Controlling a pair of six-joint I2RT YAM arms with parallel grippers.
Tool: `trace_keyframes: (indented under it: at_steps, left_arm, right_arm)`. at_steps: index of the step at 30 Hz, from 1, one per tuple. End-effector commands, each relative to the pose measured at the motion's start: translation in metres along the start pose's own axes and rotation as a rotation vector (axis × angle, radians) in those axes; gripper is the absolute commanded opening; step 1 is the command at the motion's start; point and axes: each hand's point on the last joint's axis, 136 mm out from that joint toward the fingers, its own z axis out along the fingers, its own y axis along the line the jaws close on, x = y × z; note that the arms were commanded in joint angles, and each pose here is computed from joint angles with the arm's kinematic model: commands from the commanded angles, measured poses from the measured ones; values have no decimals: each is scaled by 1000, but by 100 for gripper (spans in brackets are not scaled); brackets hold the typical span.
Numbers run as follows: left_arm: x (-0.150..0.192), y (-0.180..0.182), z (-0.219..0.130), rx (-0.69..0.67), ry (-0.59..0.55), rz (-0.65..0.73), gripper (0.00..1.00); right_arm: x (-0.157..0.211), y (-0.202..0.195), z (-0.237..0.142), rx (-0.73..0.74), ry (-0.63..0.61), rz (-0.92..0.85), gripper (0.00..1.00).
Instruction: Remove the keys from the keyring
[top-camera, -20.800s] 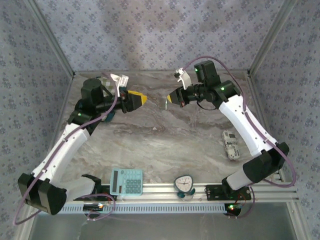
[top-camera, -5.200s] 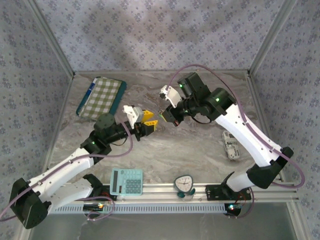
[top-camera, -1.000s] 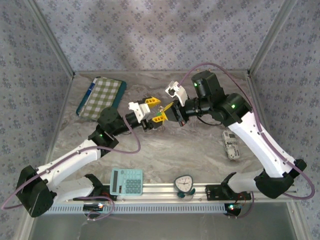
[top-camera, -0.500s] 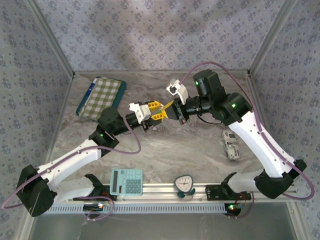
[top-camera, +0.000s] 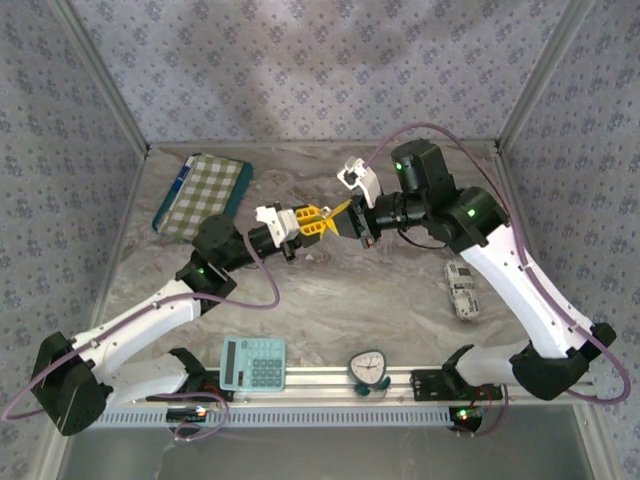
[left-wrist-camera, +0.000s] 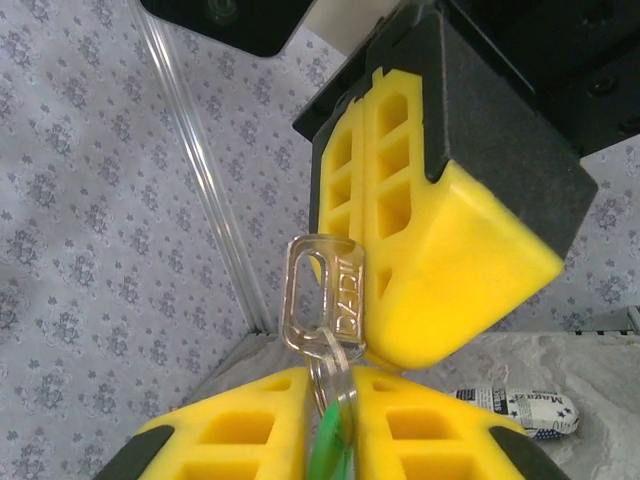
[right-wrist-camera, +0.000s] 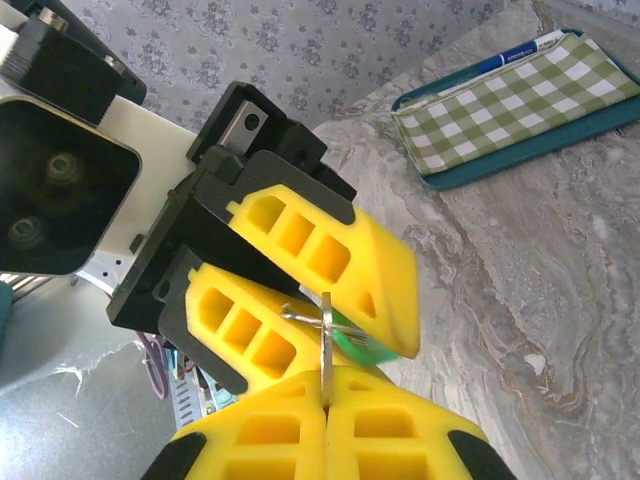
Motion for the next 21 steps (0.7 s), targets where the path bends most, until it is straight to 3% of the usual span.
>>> trace_keyframes:
  at_steps: [1, 8, 21]
  left_arm:
    - [-28, 3, -5, -13, -76, 39, 13]
    - [-28, 6, -5, -26, -65, 40, 0]
    - [-23, 14, -9, -77, 15, -3, 0]
  right_arm:
    - [-3, 6, -8, -13, -23, 0, 0]
    - [-4, 4, -8, -1, -31, -6, 0]
    - [-11, 3, -24, 113, -179, -188, 0]
